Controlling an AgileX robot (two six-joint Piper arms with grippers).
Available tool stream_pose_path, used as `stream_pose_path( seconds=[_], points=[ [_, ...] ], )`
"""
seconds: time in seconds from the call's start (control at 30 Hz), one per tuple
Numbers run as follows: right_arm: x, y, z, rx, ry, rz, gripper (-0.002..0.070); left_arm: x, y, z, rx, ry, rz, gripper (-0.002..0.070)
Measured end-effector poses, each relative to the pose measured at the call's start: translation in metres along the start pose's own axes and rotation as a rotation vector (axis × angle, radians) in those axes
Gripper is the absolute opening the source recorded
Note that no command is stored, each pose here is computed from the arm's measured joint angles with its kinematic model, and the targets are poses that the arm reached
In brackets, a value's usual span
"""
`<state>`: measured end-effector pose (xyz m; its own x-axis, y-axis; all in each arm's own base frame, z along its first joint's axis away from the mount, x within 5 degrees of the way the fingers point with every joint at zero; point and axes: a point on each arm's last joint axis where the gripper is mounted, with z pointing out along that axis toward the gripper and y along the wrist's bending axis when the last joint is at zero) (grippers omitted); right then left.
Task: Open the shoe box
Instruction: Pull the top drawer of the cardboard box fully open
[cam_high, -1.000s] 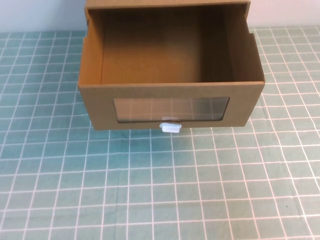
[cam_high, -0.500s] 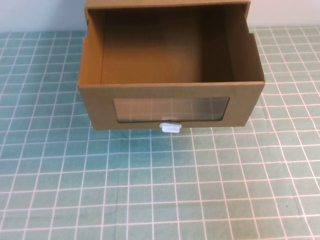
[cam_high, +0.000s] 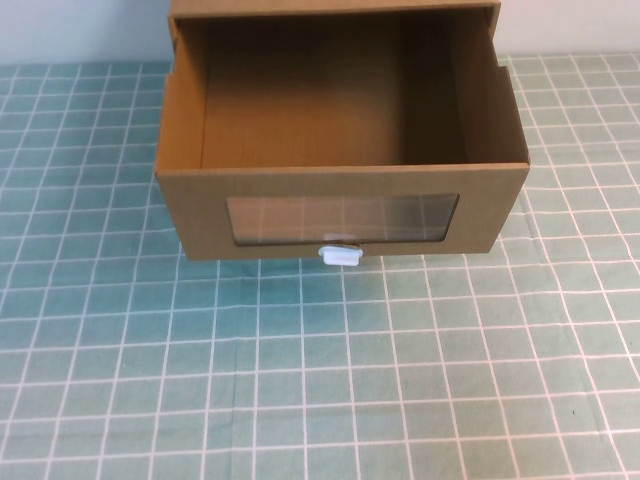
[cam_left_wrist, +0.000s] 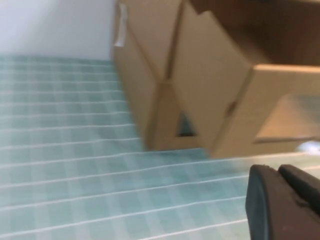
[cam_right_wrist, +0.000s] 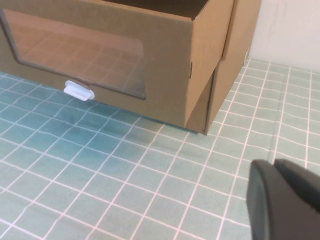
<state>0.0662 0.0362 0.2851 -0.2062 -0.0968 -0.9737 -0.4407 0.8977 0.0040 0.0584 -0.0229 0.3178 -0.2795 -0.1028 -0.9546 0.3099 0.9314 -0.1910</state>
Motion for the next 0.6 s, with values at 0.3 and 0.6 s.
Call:
stream_pose_path(
  seconds=[0.3,0.6],
  points=[
    [0.000,0.000,0.000,-0.001,0.001,0.000,-0.0013,0.026,0.024,-0.020,-0.213,0.051,0.214,-0.0005],
    [0.000,0.000,0.000,-0.003,0.005,0.000,-0.0013,0.095,0.032,0.008,-0.150,-0.086,0.236,-0.0005]
  ],
)
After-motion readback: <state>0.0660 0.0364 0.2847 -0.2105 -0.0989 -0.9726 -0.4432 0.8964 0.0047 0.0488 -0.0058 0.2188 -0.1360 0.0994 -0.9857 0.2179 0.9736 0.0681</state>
